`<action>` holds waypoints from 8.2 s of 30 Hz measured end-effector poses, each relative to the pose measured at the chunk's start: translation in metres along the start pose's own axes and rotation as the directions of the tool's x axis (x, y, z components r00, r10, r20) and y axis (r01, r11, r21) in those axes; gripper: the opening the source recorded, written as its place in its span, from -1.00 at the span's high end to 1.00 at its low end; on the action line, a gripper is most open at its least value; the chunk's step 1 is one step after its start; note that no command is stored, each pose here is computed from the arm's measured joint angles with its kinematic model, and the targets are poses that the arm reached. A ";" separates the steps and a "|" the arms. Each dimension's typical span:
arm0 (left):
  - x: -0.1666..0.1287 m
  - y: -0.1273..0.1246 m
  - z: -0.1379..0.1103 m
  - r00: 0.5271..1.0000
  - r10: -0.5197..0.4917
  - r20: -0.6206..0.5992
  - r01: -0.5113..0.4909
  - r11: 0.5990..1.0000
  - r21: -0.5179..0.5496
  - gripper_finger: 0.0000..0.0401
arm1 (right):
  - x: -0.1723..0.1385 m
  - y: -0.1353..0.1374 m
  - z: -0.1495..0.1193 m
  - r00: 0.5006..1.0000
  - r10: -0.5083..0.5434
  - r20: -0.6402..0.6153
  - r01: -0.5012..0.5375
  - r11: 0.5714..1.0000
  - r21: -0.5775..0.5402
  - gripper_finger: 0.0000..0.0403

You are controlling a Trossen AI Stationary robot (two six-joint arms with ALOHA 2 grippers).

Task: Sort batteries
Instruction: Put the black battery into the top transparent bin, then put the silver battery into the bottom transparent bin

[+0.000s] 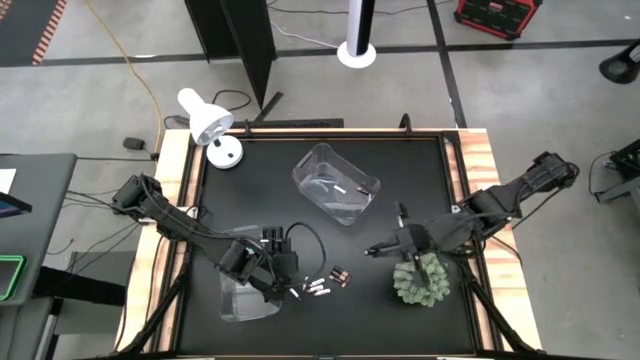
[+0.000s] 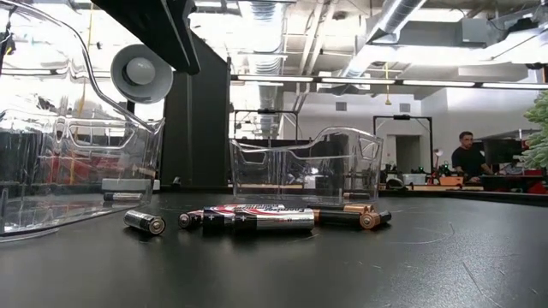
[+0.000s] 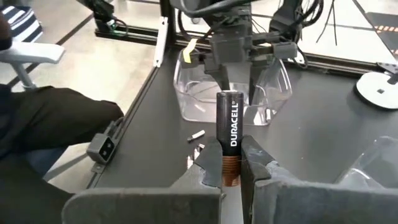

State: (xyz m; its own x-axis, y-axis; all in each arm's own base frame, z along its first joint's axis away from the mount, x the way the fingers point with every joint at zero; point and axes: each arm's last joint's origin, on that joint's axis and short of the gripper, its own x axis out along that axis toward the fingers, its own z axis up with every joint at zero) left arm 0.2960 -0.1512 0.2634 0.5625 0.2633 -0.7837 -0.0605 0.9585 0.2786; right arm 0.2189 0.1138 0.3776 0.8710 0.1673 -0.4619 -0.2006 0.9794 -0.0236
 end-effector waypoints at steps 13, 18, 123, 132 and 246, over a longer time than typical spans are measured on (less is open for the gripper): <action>0.000 0.000 0.001 1.000 0.001 0.012 -0.001 1.000 0.004 0.19 | 0.031 -0.013 -0.008 0.975 -0.204 -0.088 0.206 0.978 0.021 0.90; 0.000 0.000 0.001 1.000 0.001 0.012 -0.001 1.000 0.004 0.19 | 0.051 -0.029 -0.018 0.931 -0.316 -0.181 0.323 0.946 0.007 0.90; -0.046 -0.020 -0.014 0.976 0.140 0.168 -0.141 0.990 -0.007 0.19 | 0.213 -0.293 -0.083 0.763 -0.320 -0.562 0.529 0.809 0.257 0.56; -0.046 -0.020 -0.014 0.976 0.140 0.169 -0.141 0.990 -0.006 0.19 | 0.191 -0.271 -0.050 0.763 -0.324 -0.559 0.497 0.847 0.189 0.56; 0.071 -0.066 0.041 0.905 -0.390 -0.171 0.419 0.886 0.197 0.19 | 0.055 -0.019 -0.041 0.913 -0.408 -0.006 0.408 0.913 0.008 0.56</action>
State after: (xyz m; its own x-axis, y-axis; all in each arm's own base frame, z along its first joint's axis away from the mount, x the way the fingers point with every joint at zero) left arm 0.3740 -0.2004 0.2119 0.3916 -0.1168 -0.9127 0.3447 0.9383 0.0278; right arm 0.2517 0.0995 0.3161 0.8744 -0.2476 -0.4172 0.1760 0.9633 -0.2028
